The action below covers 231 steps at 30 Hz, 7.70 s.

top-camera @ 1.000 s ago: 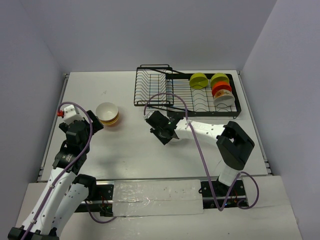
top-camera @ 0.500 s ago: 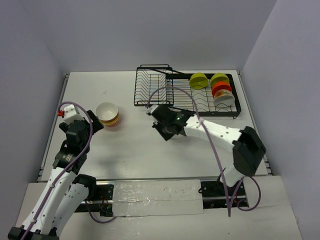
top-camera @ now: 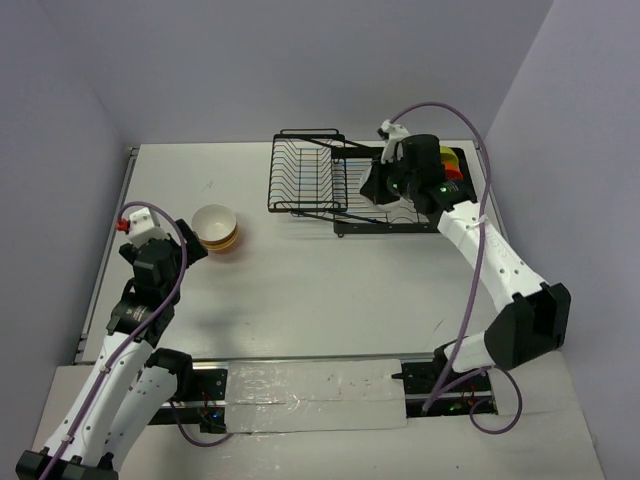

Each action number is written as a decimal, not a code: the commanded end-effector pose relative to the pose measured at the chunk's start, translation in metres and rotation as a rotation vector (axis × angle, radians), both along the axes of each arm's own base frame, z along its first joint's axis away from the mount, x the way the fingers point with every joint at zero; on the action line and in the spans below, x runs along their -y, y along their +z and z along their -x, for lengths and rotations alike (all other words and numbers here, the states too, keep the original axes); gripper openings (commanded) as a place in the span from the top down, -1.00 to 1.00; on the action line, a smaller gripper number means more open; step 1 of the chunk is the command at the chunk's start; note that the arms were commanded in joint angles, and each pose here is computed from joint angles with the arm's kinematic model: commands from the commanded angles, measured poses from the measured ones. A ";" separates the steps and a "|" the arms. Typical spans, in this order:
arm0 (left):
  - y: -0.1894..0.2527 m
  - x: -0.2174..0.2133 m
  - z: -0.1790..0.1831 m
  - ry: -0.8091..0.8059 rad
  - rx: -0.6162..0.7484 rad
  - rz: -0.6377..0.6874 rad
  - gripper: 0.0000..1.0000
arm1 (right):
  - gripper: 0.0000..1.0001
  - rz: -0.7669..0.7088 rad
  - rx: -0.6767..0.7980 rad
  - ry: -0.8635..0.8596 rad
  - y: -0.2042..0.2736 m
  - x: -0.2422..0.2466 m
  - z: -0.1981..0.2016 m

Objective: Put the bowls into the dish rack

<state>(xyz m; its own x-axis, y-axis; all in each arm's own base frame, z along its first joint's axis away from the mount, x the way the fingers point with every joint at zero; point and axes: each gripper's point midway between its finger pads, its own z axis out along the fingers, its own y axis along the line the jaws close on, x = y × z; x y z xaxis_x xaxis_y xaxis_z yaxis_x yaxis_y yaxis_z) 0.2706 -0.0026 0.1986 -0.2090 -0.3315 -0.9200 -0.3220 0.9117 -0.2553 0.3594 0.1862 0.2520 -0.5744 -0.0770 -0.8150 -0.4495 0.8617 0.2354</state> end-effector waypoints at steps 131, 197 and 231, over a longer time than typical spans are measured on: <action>0.018 0.000 -0.001 -0.028 0.062 -0.035 -0.99 | 0.06 -0.912 0.192 -0.500 -0.108 0.108 -0.160; -0.071 0.012 -0.112 -0.073 -0.620 0.111 0.99 | -1.00 -0.194 0.272 -0.313 0.001 0.094 0.064; 0.036 0.175 -0.034 -0.663 -0.460 0.039 1.00 | -0.87 0.104 0.409 0.627 0.016 -0.078 0.141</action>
<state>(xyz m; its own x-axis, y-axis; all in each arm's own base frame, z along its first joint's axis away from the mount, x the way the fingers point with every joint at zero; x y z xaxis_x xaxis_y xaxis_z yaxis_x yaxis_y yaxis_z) 0.3055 -0.1454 0.2141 -0.7787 -0.0445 -0.6258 0.1031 0.9749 -0.1975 0.2330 0.2487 0.2559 -0.1644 -0.3116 -0.9359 -0.8444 0.5348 -0.0297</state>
